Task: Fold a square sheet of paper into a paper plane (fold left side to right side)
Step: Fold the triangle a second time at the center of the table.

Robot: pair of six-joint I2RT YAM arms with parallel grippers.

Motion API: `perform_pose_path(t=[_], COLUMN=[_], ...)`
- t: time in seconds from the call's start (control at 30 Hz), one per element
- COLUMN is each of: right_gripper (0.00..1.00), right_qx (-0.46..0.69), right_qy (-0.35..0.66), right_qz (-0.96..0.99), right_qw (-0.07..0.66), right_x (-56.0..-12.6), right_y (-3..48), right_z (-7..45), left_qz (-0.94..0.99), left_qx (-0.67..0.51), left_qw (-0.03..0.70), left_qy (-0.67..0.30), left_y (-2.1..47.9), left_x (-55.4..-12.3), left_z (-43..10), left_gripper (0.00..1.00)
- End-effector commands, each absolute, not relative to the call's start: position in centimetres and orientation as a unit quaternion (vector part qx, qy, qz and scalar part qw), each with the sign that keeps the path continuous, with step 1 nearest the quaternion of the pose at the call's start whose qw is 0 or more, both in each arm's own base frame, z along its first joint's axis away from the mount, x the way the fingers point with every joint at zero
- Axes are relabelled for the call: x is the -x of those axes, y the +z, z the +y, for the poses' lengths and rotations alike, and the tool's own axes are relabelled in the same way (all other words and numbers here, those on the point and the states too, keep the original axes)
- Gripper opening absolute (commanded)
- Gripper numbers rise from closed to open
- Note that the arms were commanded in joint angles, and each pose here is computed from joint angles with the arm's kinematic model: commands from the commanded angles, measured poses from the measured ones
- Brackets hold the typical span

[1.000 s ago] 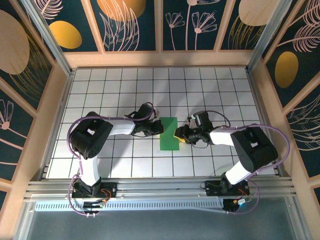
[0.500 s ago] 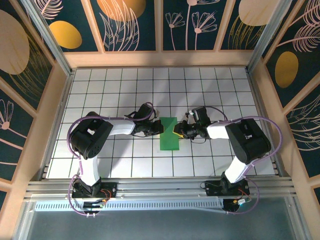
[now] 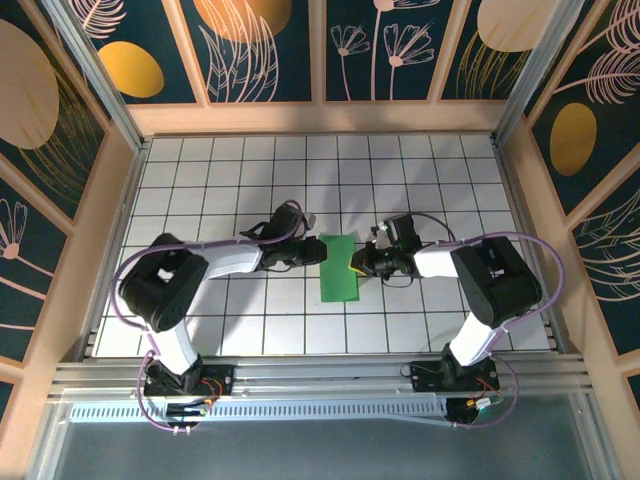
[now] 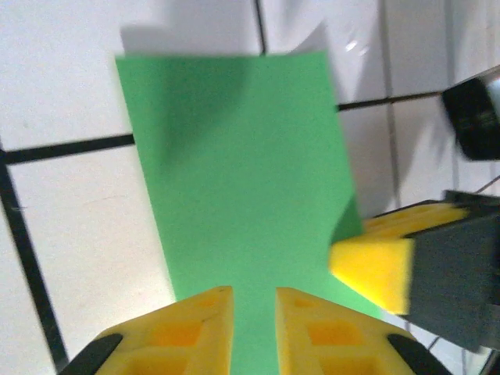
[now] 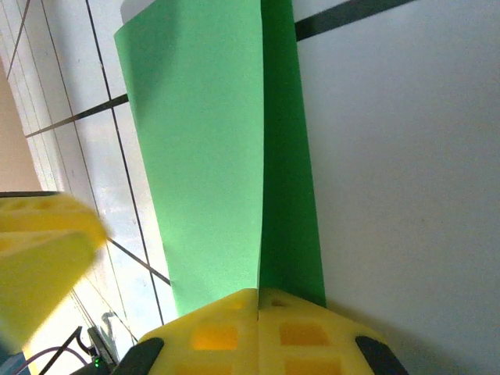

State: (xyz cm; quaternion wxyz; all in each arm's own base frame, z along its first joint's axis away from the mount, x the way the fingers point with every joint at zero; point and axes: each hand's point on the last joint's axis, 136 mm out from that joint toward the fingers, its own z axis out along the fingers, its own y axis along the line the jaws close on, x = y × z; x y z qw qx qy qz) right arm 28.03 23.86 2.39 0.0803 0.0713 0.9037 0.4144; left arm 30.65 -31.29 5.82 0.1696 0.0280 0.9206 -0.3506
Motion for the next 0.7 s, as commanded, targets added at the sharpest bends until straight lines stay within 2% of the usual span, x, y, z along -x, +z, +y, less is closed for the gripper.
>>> perform_pose_path(t=[0.0,0.27,0.5,0.67], right_gripper=[0.01,0.01,0.00,0.00], right_qx=[-0.073,-0.096,-0.113,-0.113], right_qy=[0.422,0.418,0.413,0.412], right_qz=[0.898,0.900,0.900,0.901], right_qw=[0.095,0.076,0.079,0.077], right_x=[-28.7,-28.4,-28.6,-28.5], right_y=[4.3,4.1,4.4,4.4], right_z=[23.9,23.9,23.7,23.8], left_qz=[0.910,0.900,0.877,0.864], left_qx=[-0.064,-0.198,-0.306,-0.362], left_qw=[0.234,0.288,0.326,0.334], left_qy=[-0.336,-0.260,-0.174,-0.108], left_y=[9.2,11.1,10.5,9.1], left_x=[-30.6,-25.5,-21.4,-20.4], left_z=[-30.5,-31.9,-34.9,-36.9], left_gripper=[0.25,0.42,0.57,0.64])
